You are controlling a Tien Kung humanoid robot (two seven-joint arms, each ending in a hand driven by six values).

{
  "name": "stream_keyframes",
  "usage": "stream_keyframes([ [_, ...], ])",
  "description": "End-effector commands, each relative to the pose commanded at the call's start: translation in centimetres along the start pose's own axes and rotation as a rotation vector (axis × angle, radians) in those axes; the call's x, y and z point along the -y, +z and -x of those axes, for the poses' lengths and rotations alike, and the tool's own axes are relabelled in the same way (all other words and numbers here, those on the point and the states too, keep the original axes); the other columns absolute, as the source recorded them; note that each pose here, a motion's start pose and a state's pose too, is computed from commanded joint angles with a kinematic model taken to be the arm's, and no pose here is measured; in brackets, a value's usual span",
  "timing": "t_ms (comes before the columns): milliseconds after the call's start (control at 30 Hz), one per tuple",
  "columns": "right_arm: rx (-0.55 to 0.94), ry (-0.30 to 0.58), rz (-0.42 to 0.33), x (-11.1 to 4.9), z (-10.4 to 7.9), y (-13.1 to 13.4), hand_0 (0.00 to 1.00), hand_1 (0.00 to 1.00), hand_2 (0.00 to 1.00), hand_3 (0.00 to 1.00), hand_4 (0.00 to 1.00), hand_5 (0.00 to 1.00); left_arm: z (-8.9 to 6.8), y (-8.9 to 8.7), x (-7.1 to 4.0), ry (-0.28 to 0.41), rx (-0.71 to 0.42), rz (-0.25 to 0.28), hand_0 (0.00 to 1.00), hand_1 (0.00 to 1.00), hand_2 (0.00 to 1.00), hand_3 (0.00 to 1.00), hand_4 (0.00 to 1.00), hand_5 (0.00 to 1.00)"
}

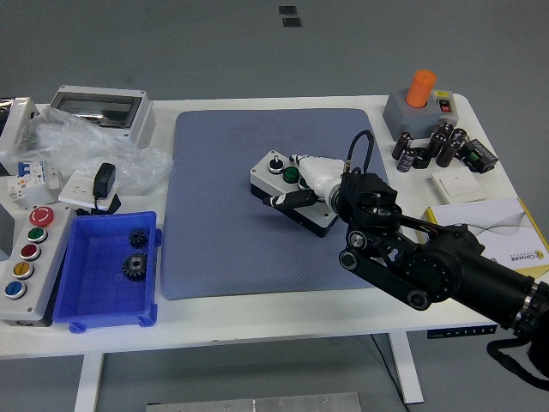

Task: Pick up the button,place it on the desk,press the button,press the button

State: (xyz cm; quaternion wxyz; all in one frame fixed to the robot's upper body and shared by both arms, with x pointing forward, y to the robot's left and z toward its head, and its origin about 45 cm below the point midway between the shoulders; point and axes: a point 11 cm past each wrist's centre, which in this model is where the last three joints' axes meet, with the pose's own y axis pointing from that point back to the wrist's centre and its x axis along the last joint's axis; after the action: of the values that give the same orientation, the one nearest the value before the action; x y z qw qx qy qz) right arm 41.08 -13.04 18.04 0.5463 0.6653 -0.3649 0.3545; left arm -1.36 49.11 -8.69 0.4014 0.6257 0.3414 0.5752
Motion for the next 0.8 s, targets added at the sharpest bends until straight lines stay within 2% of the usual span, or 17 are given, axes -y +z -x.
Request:
stream_keyframes([
  [200, 0.003, 0.025, 0.011, 0.2, 0.1, 0.2, 0.643, 0.85, 0.938, 0.998, 0.998, 0.703, 0.0, 0.0, 0.0, 0.0, 0.001, 0.001, 0.578, 0.612, 0.582, 0.62, 0.707, 0.249],
  [233, 0.004, 0.033, 0.014, 0.3, 0.1, 0.3, 0.579, 0.811, 0.9, 0.998, 0.998, 0.653, 0.0, 0.0, 0.0, -0.001, 0.002, 0.001, 0.578, 0.613, 0.582, 0.618, 0.707, 0.246],
  [400, -0.002, 0.046, 0.025, 0.5, 0.6, 0.5, 0.579, 0.811, 0.9, 0.998, 0.998, 0.653, 0.1, 0.1, 0.0, -0.002, 0.003, 0.003, 0.578, 0.613, 0.582, 0.618, 0.707, 0.246],
  [433, -0.003, 0.048, 0.026, 0.5, 0.7, 0.5, 0.431, 0.715, 0.804, 0.998, 0.998, 0.539, 0.1, 0.1, 0.0, -0.002, 0.004, 0.003, 0.578, 0.613, 0.582, 0.618, 0.706, 0.238],
  [600, -0.013, 0.048, 0.03, 0.6, 1.0, 0.5, 0.431, 0.715, 0.804, 0.998, 0.998, 0.539, 0.1, 0.1, 0.0, -0.003, 0.006, 0.004, 0.578, 0.613, 0.582, 0.618, 0.706, 0.238],
  [633, -0.017, 0.048, 0.031, 0.7, 1.1, 0.5, 0.34, 0.629, 0.699, 0.894, 0.952, 0.433, 0.1, 0.1, 0.0, -0.003, 0.007, 0.004, 0.577, 0.612, 0.582, 0.618, 0.707, 0.236],
  [800, -0.028, 0.056, 0.03, 0.7, 1.2, 0.4, 0.34, 0.629, 0.699, 0.894, 0.952, 0.433, 0.2, 0.3, 0.0, -0.004, 0.009, 0.008, 0.577, 0.612, 0.582, 0.618, 0.707, 0.236],
])
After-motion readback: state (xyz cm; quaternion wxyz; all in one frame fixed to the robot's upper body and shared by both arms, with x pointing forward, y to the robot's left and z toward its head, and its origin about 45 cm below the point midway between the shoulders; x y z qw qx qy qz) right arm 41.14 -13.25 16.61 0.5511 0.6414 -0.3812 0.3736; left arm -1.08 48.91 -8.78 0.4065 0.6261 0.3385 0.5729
